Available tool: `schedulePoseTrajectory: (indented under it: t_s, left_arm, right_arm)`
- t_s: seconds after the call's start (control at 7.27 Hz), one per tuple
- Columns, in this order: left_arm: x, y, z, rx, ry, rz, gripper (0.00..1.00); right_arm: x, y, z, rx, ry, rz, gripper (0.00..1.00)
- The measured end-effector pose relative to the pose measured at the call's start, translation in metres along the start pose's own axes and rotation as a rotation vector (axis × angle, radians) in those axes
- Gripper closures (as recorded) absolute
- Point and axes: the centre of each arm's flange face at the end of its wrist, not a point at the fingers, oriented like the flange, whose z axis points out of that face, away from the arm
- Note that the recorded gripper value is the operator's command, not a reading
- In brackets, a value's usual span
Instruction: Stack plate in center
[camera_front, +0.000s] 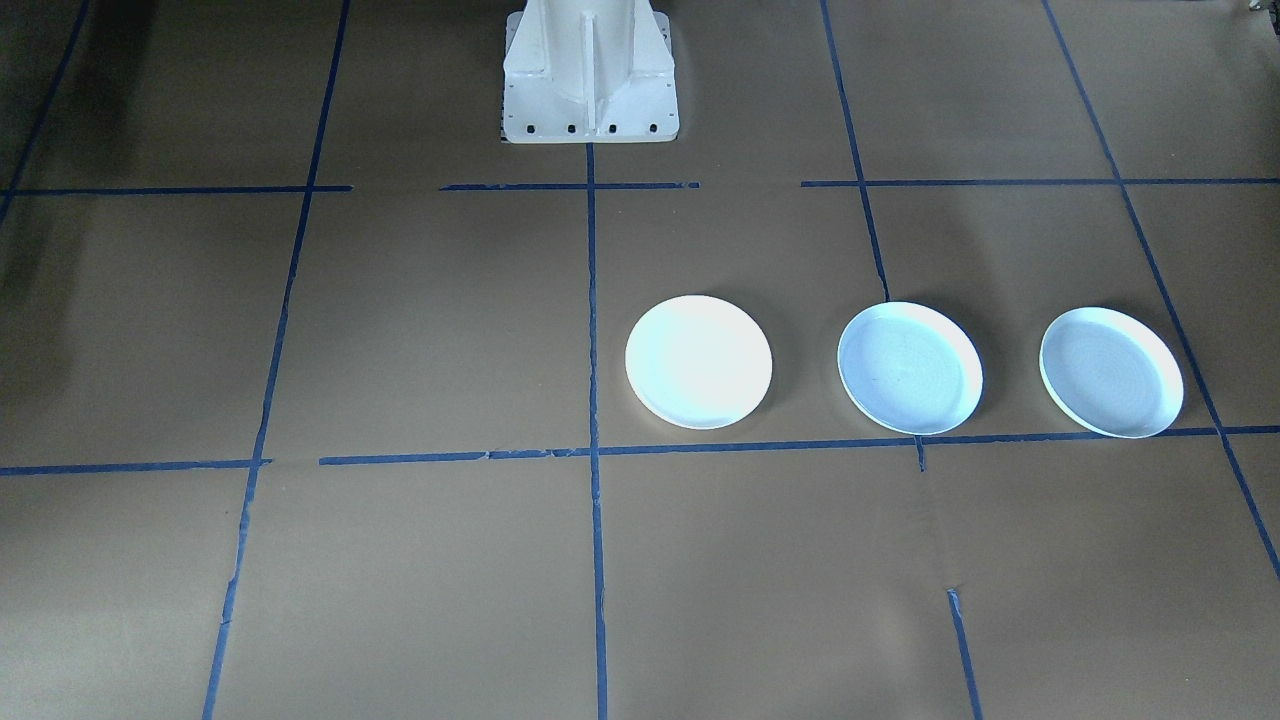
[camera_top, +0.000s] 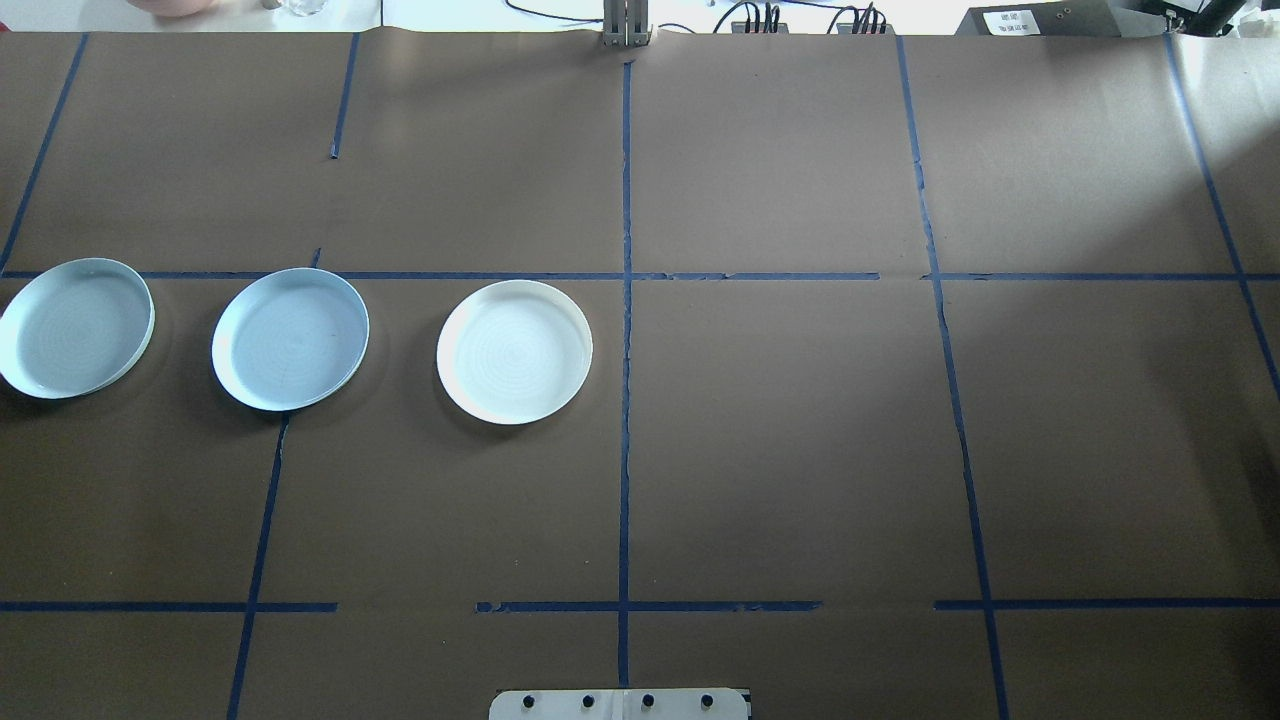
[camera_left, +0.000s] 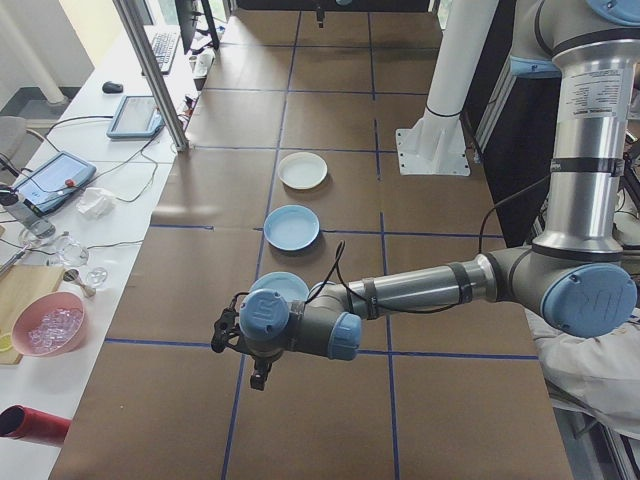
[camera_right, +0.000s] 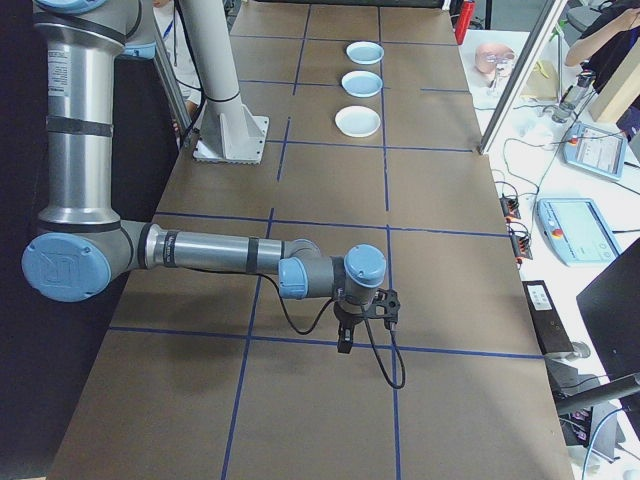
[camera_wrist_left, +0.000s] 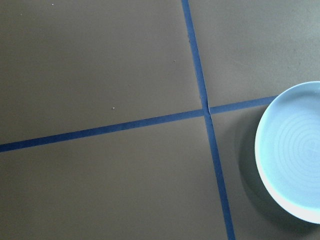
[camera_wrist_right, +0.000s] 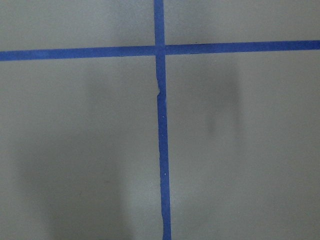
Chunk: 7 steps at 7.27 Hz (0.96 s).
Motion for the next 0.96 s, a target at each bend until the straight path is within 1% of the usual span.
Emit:
schedulePoseTrajectory:
  t_s: [0.14, 0.41, 0.55, 0.69, 0.83, 0.96]
  left_arm:
    - [0.009, -0.011, 0.020, -0.015, 0.032, -0.012, 0.00]
    - [0.042, -0.036, 0.062, -0.076, 0.091, -0.008, 0.00]
    - [0.060, -0.042, 0.083, -0.106, 0.107, -0.003, 0.01]
    - [0.072, -0.045, 0.101, -0.134, 0.114, -0.004, 0.01]
    - [0.080, -0.046, 0.116, -0.159, 0.117, -0.010, 0.03]
    - [0.084, -0.044, 0.128, -0.181, 0.117, -0.013, 0.14]
  right_arm:
    - [0.000, 0.000, 0.000, 0.000, 0.000, 0.000, 0.00]
    - [0.000, 0.000, 0.000, 0.000, 0.000, 0.000, 0.00]
    - [0.000, 0.000, 0.000, 0.000, 0.000, 0.000, 0.00]
    - [0.000, 0.000, 0.000, 0.000, 0.000, 0.000, 0.00]
    - [0.000, 0.000, 0.000, 0.000, 0.000, 0.000, 0.00]
    - [0.000, 0.000, 0.000, 0.000, 0.000, 0.000, 0.00]
